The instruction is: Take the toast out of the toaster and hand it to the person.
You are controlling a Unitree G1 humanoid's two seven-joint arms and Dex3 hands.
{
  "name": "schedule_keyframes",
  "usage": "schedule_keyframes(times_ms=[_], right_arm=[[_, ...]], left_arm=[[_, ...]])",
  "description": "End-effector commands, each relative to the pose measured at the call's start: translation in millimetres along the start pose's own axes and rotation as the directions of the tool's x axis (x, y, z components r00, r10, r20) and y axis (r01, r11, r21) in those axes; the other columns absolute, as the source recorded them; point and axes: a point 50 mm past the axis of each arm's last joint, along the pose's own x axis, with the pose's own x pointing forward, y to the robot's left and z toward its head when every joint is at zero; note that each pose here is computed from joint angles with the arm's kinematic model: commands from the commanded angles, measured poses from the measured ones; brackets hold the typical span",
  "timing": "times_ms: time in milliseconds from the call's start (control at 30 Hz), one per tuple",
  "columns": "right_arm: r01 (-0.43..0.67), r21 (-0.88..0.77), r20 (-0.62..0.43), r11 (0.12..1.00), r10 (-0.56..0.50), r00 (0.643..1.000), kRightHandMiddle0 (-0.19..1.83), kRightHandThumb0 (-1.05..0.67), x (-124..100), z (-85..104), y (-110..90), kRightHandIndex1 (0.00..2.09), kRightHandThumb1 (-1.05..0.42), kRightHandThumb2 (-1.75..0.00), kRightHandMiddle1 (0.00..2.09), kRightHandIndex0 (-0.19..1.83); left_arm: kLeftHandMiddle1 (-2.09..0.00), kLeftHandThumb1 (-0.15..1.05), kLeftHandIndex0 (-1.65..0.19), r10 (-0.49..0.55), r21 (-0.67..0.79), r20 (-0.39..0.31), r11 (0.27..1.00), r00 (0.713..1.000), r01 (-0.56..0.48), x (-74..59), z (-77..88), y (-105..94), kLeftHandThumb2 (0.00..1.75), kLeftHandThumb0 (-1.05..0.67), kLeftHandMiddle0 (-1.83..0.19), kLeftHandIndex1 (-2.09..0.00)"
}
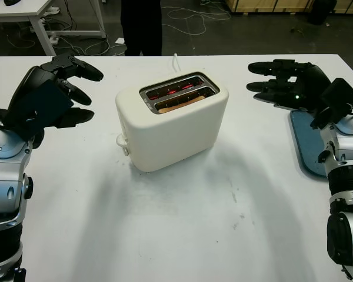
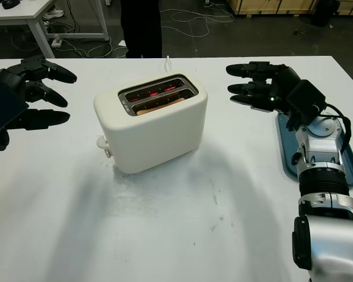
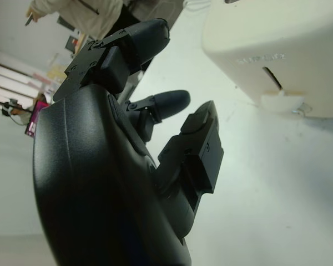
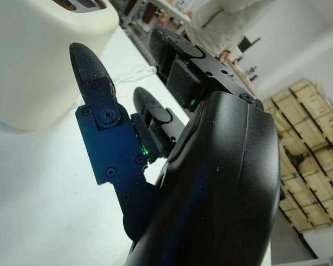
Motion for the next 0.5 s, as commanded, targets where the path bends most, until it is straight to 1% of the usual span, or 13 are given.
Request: schedule_keyframes(times_ms=[0, 467], right_arm=[[0.007, 0.005, 0.029, 1.000, -0.007, 1.000, 0.79, -0.52, 1.9, 3.9, 0.6, 0.00, -0.79, 0.00, 0.00, 0.87], [0.011, 0.004, 0.028, 1.000, -0.011, 1.000, 0.79, -0.50, 0.2, 2.4, 0.5, 0.00, -0.79, 0.00, 0.00, 0.87]], left_arm=[[-1.38, 0.92, -0.34, 0.015, 0.011, 0.020, 1.000, 1.000, -0.015, 1.1, 5.7, 2.6, 0.17, 0.45, -0.39, -1.09], [-1.39, 0.92, -0.34, 0.013, -0.002, 0.021, 1.000, 1.000, -0.013, -0.1, 5.9, 2.5, 0.18, 0.46, -0.41, -1.09]])
